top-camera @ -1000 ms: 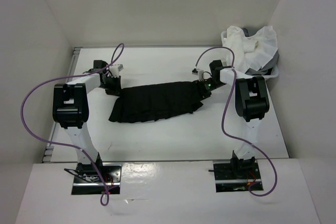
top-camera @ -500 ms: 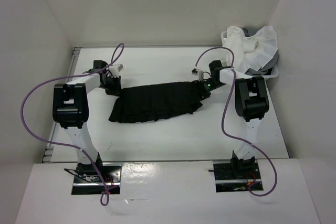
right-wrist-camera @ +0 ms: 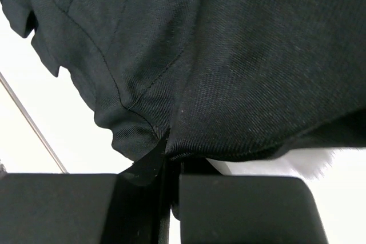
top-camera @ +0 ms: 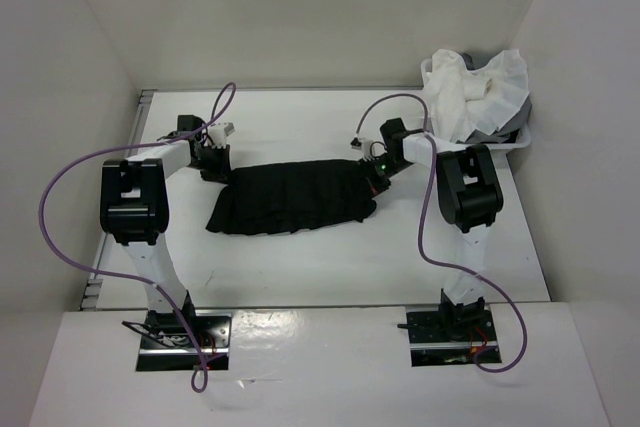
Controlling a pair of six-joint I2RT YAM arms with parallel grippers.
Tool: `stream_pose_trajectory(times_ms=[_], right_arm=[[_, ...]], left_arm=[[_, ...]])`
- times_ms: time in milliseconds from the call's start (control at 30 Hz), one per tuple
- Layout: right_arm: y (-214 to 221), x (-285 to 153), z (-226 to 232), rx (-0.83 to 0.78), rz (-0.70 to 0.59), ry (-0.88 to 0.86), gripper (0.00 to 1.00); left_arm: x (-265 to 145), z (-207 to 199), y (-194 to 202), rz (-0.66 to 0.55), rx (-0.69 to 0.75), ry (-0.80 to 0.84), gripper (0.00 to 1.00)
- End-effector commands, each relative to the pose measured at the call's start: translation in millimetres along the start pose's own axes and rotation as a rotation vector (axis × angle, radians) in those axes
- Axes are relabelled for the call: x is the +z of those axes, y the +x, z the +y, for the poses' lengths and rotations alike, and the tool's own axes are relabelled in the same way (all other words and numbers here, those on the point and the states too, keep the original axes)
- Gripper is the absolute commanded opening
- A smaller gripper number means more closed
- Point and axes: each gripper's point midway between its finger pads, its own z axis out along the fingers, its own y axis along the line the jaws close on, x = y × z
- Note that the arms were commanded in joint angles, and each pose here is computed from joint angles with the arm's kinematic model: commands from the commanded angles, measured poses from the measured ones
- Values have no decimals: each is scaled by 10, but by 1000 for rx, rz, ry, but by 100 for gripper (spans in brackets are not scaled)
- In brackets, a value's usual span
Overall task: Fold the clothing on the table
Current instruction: Fold the skirt
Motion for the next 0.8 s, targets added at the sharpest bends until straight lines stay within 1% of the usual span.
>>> stream_pose_trajectory(times_ms=[0, 33, 200, 233, 300, 367, 400, 433, 467, 500, 533, 567, 600, 667, 700, 767], right_arm=[[-119, 26, -263, -21, -23, 141, 0], [-111, -38, -306, -16, -23, 193, 0], [-253, -264, -446, -15, -50, 344, 0], [-288, -327, -535, -19, -50, 405, 0], [-415, -444, -516, -31, -75, 455, 0], [-519, -598, -548, -27, -93, 521, 0], [-553, -604, -518, -37, -91, 529, 0], [-643, -720, -517, -31, -113, 569, 0], [-734, -763, -442, -46, -135, 582, 0], [-763, -733, -351, -56, -127, 587, 0], [-845, -818, -286, -62, -140, 619, 0], [-959, -824, -114, -105, -156, 628, 0], [-972, -814, -51, -121, -145, 643, 0], [-1049, -840, 106, -140, -157, 676, 0], [-1108, -803, 298, -175, -155, 659, 0], [-1158, -790, 460, -208, -153, 662, 0]], left_arm=[[37, -11, 231, 67, -25, 17, 0], [31, -17, 254, 77, -30, 18, 0], [34, -31, 218, 75, -41, 27, 0], [34, -56, 214, 74, -51, 38, 0], [6, -71, 186, 65, -57, 37, 0], [43, -194, 156, 69, -35, 50, 0], [58, -212, 162, 74, -26, 42, 0], [85, -286, 171, 81, -10, 51, 0], [91, -314, 132, 77, -6, 44, 0], [103, -348, 136, 80, 1, 47, 0], [139, -377, 165, 92, -4, 51, 0], [144, -420, 125, 87, 9, 56, 0], [171, -410, 177, 106, 0, 57, 0], [188, -406, 163, 106, -11, 56, 0], [188, -406, 163, 106, -11, 56, 0], [188, -422, 161, 106, -11, 65, 0]])
